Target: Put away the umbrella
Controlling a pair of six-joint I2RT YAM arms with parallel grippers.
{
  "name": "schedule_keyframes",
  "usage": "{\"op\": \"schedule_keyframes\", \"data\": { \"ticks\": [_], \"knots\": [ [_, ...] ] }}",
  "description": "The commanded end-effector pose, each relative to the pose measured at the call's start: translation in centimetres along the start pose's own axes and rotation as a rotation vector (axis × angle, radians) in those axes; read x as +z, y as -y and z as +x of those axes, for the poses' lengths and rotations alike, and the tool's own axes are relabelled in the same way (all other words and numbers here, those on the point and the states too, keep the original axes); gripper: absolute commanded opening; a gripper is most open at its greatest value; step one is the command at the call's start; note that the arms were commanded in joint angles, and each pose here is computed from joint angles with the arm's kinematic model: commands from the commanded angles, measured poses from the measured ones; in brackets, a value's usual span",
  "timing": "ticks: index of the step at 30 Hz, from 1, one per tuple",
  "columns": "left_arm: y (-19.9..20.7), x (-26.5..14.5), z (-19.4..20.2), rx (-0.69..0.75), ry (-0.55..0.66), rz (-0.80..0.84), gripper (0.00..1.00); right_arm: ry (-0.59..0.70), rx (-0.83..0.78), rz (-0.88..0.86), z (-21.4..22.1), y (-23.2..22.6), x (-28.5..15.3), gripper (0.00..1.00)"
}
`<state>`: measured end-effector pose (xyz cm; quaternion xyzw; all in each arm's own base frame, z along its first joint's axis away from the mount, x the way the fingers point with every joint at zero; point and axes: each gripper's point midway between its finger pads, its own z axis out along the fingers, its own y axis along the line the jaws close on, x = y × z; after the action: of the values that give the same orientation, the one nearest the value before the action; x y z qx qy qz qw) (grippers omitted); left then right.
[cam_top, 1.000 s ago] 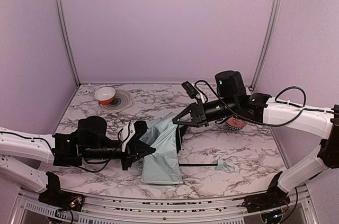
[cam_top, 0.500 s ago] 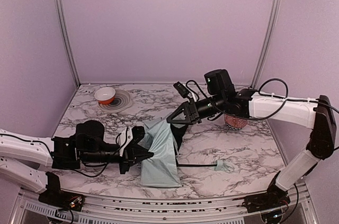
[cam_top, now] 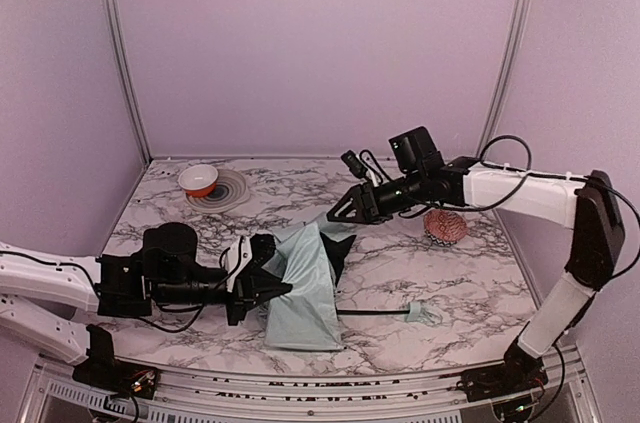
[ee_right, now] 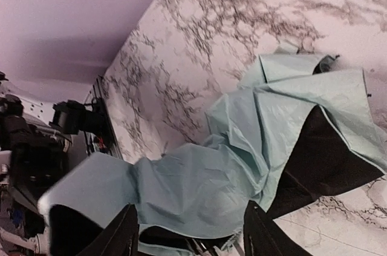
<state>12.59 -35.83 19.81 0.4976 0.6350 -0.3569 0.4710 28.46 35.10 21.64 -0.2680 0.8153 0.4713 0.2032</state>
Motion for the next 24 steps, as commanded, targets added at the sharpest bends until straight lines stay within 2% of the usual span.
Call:
{"op": "schedule_keyframes", "data": {
  "ticks": [1, 7, 14, 19, 24],
  "knots": [
    [-2.7, 0.2, -3.1, 0.021, 0.053, -0.094, 0.0, -0.135, 0.012, 0.036, 1.9, 5.7, 5.0, 0.54],
    [-9.3, 1.9, -2.2, -0.051, 0.005, -0.235, 0.0, -0.234, 0.087, -0.023, 4.3, 10.0, 10.2, 0.44],
    [-15.7, 4.9, 2.0, -0.159, -0.086, -0.32, 0.0, -0.25, 0.126, -0.132, 5.6, 10.4, 11.9, 0.36],
    [-17.2, 7.1, 6.5, -0.247, -0.171, -0.3, 0.0, -0.199, 0.142, -0.104, 4.1, 11.1, 9.9, 0.36],
    [-16.7, 7.2, 6.6, -0.247, -0.134, -0.252, 0.0, -0.091, 0.145, 0.084, 1.4, 14.0, 4.8, 0.43]
  ]
}}
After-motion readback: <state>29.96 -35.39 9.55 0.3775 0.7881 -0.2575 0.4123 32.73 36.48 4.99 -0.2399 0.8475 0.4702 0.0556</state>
